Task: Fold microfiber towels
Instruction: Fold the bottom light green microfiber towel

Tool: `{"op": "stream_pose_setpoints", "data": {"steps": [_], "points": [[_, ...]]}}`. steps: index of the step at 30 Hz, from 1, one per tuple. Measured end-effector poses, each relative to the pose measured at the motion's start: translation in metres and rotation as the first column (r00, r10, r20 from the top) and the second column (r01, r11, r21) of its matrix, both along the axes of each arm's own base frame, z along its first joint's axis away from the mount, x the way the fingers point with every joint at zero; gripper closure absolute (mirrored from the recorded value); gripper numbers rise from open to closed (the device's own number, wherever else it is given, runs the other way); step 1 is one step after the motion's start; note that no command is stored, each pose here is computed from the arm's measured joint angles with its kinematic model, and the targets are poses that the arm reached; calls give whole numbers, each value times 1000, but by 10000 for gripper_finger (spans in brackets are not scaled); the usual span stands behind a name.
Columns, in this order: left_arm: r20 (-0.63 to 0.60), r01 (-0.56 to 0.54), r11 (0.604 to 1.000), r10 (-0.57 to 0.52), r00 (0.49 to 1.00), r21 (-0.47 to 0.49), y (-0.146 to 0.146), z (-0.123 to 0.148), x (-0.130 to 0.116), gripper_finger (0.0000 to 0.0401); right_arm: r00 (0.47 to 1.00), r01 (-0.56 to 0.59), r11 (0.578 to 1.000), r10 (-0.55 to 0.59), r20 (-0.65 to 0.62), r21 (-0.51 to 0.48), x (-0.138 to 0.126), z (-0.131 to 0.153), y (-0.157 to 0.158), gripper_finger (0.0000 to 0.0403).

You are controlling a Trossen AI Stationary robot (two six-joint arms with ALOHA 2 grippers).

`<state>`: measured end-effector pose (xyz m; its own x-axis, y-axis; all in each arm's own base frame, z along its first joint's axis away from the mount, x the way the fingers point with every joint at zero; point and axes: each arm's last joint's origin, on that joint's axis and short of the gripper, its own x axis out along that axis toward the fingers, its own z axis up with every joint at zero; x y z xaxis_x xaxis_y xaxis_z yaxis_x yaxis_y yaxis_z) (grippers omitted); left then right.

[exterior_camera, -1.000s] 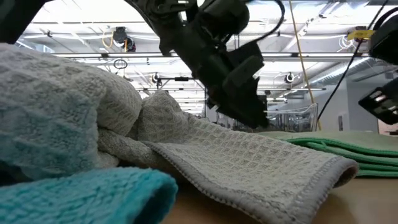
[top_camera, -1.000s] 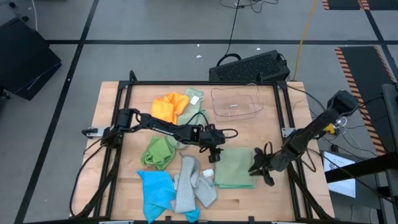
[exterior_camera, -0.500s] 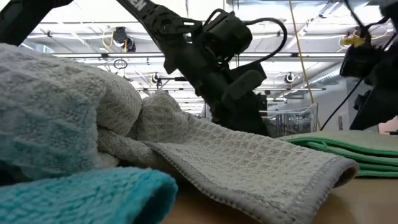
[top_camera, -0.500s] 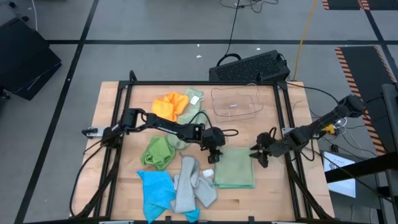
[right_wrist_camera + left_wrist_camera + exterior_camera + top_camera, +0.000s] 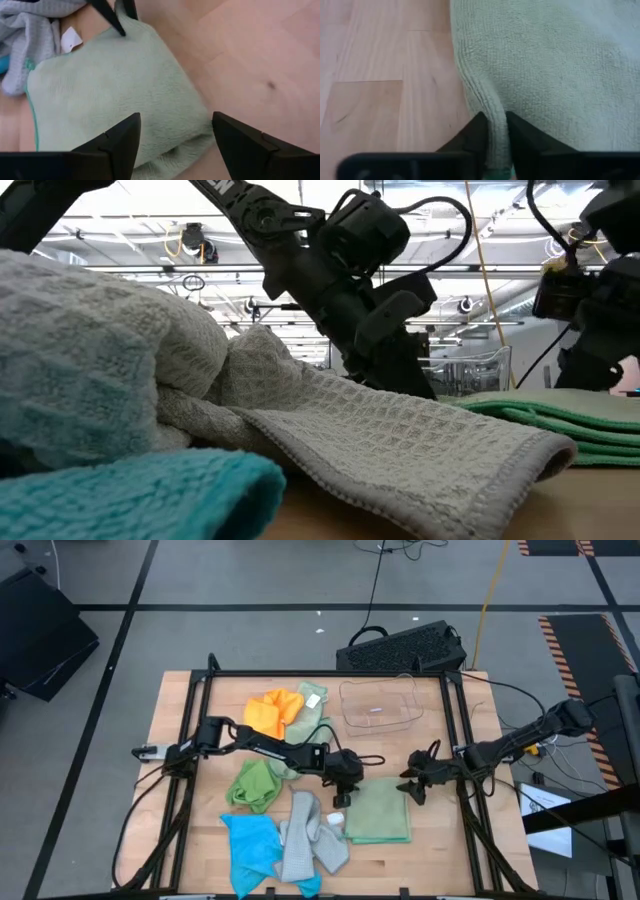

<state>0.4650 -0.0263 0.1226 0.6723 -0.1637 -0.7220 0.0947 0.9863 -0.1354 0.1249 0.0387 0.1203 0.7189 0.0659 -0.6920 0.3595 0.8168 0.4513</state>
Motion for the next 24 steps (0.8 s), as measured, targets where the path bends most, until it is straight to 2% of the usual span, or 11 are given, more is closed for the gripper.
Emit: {"op": "stream_pose_setpoints", "data": {"steps": [4,8,12,16,17,20,24], "points": [[7,3,1000,-3,1000,3,0,0,0,387,1000,-18,1000,18,-8,26,1,-9,0,176],[25,0,1000,0,1000,7,0,2,2,387,999,-54,998,54,1,20,4,-11,2,210],[30,-26,999,25,999,47,2,3,2,380,994,-108,994,108,21,13,8,-12,5,281],[42,-25,998,22,999,60,2,8,1,393,986,-165,986,165,27,-9,10,-12,6,374],[50,-29,997,26,998,65,2,10,2,394,984,-177,984,178,30,-20,10,-12,6,386],[58,-53,992,47,997,115,4,20,-1,392,984,-170,983,173,39,-73,11,-8,5,386],[110,-89,978,69,992,190,4,39,-2,387,984,-167,964,175,22,-208,18,7,1,391]]}}
